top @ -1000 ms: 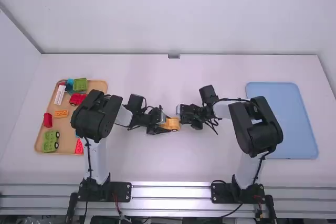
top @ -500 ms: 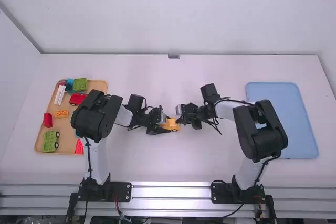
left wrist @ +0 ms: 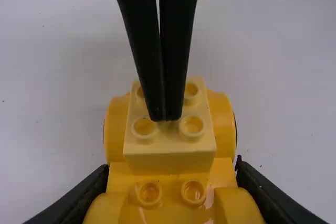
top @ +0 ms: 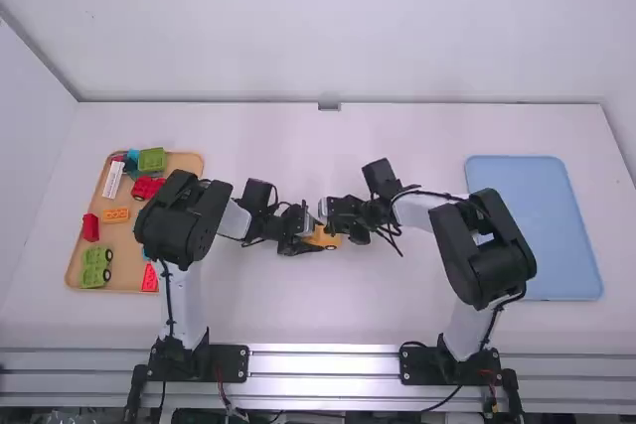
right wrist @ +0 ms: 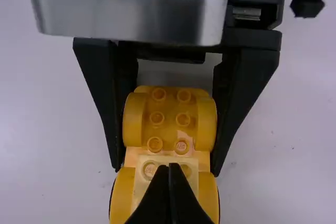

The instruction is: Assemble lego blocks to make yellow taxi

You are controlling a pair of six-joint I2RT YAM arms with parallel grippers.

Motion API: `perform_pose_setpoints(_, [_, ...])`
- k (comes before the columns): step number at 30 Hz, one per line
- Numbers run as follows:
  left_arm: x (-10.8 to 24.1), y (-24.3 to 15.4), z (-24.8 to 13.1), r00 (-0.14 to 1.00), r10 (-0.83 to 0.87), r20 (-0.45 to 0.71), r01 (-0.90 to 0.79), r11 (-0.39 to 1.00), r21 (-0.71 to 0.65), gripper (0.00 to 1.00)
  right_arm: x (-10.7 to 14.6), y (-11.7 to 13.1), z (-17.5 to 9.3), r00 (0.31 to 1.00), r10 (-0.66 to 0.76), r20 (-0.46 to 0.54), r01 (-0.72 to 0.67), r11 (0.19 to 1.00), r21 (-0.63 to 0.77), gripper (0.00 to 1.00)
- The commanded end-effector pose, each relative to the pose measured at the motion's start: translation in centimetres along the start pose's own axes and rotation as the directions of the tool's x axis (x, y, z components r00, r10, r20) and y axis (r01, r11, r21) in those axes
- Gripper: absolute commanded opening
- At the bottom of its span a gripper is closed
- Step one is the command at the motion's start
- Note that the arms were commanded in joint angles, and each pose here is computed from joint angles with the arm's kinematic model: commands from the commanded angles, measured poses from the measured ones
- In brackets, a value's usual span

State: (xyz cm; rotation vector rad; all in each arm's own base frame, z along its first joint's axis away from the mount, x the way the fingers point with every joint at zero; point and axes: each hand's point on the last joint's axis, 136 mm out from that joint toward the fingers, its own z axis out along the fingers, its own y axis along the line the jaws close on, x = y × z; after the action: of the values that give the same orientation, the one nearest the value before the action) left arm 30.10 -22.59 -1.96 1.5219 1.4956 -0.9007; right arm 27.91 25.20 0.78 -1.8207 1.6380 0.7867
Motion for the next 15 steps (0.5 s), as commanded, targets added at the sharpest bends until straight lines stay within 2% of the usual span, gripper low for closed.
perform_pose_setpoints(1, [1.7, -0.9, 0.3, 0.996, -0.068, -0.057, 0.068, 0.998, 0.003, 0.32, 4.4, 0.8, 0.4, 0.985, 0.087, -0.151, -0.087, 0.996, 0.009, 0.0])
perform_pose_setpoints(5, [1.7, -0.9, 0.3, 0.996, -0.068, -0.056, 0.068, 0.998, 0.004, 0.32, 5.4, 0.7, 0.9, 0.984, 0.096, -0.147, -0.096, 0.995, 0.004, 0.0])
perform_pose_setpoints(9, [1.7, -0.9, 0.3, 0.996, -0.069, -0.057, 0.069, 0.998, 0.005, 0.32, 2.7, -0.3, 0.6, 0.998, 0.062, -0.024, -0.062, 0.998, -0.005, 0.01])
perform_pose_setpoints(12, [1.8, -0.9, 0.3, 0.996, -0.072, -0.058, 0.072, 0.997, 0.005, 0.32, -1.5, -1.5, -2.1, 0.989, 0.035, 0.143, -0.036, 0.999, -0.001, 0.15])
perform_pose_setpoints(13, [1.8, -0.9, 0.3, 0.996, -0.071, -0.058, 0.072, 0.997, 0.006, 0.33, -3.1, -1.7, -3.4, 0.978, 0.022, 0.209, -0.022, 1.0, -0.001, 0.29])
perform_pose_setpoints(14, [1.7, -0.9, 0.4, 0.996, -0.071, -0.058, 0.071, 0.997, 0.006, 0.33, -3.6, -1.7, -3.8, 0.974, 0.013, 0.226, -0.014, 1.0, 0.001, 0.31])
perform_pose_setpoints(15, [1.7, -0.9, 0.4, 0.996, -0.07, -0.058, 0.07, 0.998, 0.006, 0.34, -4.5, -1.9, -4.7, 0.966, -0.006, 0.259, 0.003, 1.0, 0.012, 0.44])
